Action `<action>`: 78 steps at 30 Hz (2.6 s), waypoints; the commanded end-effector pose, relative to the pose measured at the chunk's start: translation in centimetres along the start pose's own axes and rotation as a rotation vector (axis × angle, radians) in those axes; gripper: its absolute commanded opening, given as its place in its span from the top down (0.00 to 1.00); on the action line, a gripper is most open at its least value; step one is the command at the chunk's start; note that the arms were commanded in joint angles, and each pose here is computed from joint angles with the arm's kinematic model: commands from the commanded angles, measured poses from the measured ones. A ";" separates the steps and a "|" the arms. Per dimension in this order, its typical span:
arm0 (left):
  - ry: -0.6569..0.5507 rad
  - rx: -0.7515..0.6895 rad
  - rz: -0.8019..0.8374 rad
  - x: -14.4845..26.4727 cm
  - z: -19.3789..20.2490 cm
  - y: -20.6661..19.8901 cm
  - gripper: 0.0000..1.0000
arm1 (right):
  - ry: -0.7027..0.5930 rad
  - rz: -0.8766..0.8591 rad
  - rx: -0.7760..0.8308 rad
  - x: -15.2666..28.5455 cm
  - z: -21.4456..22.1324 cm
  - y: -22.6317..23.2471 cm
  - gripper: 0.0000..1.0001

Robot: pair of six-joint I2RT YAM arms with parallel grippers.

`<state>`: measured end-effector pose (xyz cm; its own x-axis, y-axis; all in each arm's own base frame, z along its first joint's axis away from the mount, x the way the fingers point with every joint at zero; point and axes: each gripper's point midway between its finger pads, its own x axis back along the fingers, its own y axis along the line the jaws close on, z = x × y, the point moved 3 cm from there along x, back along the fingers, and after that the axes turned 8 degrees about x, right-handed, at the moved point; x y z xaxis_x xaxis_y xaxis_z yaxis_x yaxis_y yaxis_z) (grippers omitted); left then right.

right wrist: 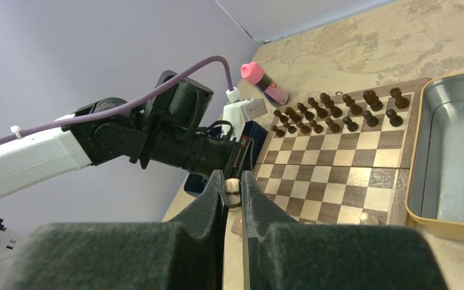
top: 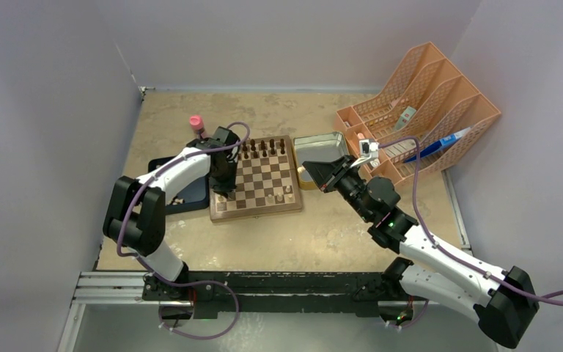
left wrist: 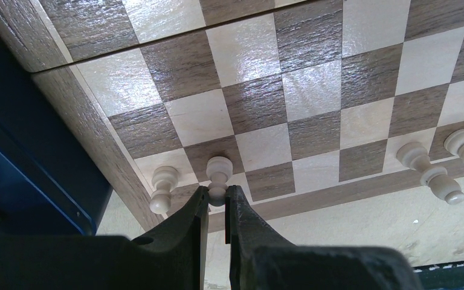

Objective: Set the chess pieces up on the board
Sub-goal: Place the chess piece on the chessboard.

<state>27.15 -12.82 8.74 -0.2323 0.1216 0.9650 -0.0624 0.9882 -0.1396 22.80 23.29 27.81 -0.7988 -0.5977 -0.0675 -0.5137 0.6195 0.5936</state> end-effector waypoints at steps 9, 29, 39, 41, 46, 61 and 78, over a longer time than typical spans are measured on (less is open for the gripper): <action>-0.044 -0.050 0.002 0.5 -1.1 -0.9 0.85 | -0.100 -0.042 -0.001 0.0 -3.1 1.7 0.98; -0.047 -0.050 -0.038 0.0 -1.3 -0.4 0.84 | -0.092 -0.029 -0.008 -0.4 -2.5 1.3 0.98; -0.053 -0.058 0.000 0.4 -1.4 -1.0 0.74 | -0.070 0.002 -0.007 -0.8 -1.7 0.6 0.99; -0.068 -0.058 0.008 0.7 -1.7 -1.1 0.72 | -0.065 0.003 -0.005 -0.9 -1.6 0.5 0.99; -0.120 -0.053 0.073 2.2 -2.4 -2.2 0.68 | -0.068 0.000 0.016 -1.1 -1.8 0.6 0.99; -0.657 -0.049 0.363 17.0 -4.9 -4.0 0.65 | 0.008 -0.216 0.290 -3.7 1.8 4.5 0.97; -1.083 0.054 0.500 32.0 0.0 -0.1 0.39 | 0.127 -0.461 0.621 -10.3 15.7 7.7 0.96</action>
<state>21.32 -9.94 35.94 -0.9097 0.3408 0.2372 0.2097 0.8702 -0.4459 21.89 39.92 17.78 -0.4956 -0.8664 0.0609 -0.8639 0.4990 0.0680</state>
